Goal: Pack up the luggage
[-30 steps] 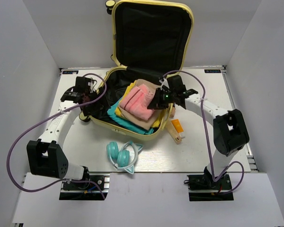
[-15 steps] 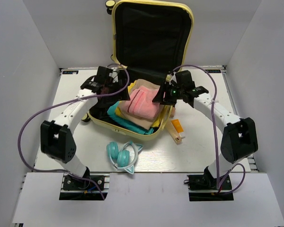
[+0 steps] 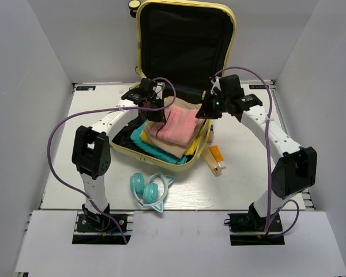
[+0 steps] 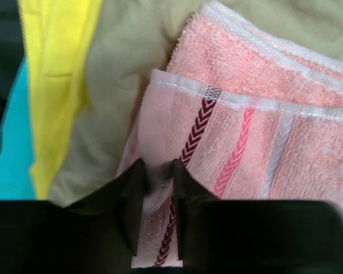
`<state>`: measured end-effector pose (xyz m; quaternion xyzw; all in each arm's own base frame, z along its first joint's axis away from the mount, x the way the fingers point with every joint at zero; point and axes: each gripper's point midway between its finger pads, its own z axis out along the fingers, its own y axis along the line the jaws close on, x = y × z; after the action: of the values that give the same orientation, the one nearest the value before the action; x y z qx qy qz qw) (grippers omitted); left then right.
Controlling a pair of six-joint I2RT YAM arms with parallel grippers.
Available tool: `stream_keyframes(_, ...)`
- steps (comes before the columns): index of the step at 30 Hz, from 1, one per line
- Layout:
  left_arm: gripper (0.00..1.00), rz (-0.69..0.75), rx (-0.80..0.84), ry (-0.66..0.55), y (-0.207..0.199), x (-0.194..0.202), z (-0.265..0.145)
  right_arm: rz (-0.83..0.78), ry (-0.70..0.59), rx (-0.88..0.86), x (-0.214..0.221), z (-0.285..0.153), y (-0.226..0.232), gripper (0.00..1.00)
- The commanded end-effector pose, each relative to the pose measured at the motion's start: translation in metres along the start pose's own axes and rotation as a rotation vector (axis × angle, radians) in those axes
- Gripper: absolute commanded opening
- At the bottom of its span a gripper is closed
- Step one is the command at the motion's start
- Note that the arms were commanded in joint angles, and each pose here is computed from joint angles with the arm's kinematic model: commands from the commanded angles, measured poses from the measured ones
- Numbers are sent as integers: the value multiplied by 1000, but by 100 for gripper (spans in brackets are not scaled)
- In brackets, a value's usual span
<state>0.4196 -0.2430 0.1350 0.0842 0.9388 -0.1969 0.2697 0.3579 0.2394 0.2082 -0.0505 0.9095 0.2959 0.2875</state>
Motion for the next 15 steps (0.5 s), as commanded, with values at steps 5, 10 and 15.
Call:
stream_keyframes(5, 2, 20, 43, -41, -10, -11, -10, -97, 36, -208, -14, -17, 46, 14)
stream_keyframes(10, 0, 17, -14, -59, 1, -10, -11, -59, 74, -287, -14, -2, 51, 6)
stream_keyframes(15, 0, 18, -32, -42, 7, -2, -7, 98, 151, -265, 9, 33, 10, 2)
